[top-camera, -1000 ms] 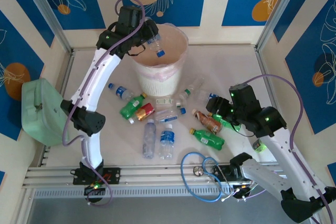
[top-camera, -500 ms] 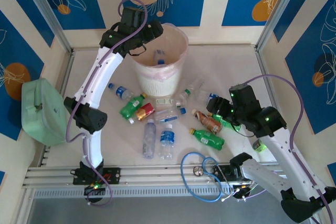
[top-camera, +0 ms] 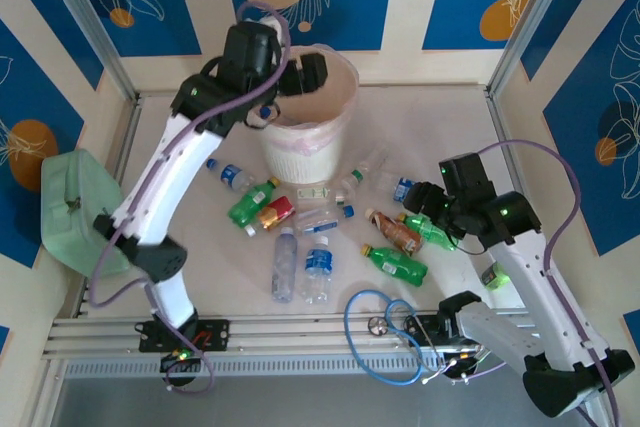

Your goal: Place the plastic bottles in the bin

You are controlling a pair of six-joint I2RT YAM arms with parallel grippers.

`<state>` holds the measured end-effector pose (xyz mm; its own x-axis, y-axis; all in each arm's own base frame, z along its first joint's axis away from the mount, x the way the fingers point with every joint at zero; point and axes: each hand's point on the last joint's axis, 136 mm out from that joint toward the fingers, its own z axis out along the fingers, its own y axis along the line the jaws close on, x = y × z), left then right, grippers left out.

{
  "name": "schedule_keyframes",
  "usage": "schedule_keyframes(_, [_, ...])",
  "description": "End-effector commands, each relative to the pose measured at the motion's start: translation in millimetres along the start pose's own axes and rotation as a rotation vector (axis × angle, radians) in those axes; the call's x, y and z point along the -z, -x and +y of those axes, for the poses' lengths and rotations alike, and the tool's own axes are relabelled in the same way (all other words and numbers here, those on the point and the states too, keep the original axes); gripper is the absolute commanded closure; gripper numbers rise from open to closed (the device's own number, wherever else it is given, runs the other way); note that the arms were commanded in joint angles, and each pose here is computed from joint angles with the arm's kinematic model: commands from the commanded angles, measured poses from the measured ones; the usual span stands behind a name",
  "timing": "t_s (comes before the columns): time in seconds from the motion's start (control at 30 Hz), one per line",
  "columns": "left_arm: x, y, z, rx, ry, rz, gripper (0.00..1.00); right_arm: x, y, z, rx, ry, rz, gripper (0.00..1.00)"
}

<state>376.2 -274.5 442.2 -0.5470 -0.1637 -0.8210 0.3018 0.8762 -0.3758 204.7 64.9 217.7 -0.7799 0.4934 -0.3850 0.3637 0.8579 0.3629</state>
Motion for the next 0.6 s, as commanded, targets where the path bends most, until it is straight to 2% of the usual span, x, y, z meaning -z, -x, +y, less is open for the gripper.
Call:
schedule_keyframes(0.0, [39, -37, 6, -0.151, 0.011, 0.060, 0.09, 0, -3, -12, -0.025, -0.022, 0.029, 0.19])
schedule_keyframes(0.2, [80, -125, 46, -0.104, -0.030, 0.186, 0.09, -24, -24, -19, -0.037, -0.037, 0.125, 0.18])
schedule_keyframes(0.33, [93, -176, 84, -0.073, 0.057, 0.279, 0.08, -45, -49, -5, 0.058, 0.015, 0.224, 0.14])
schedule_keyframes(0.43, [103, -201, 108, -0.071, 0.141, 0.337, 0.09, -55, -64, -5, 0.123, -0.028, 0.273, 0.12])
schedule_keyframes(0.57, [104, -224, 119, -0.024, 0.152, 0.367, 0.09, -64, -82, -8, 0.173, -0.045, 0.334, 0.10])
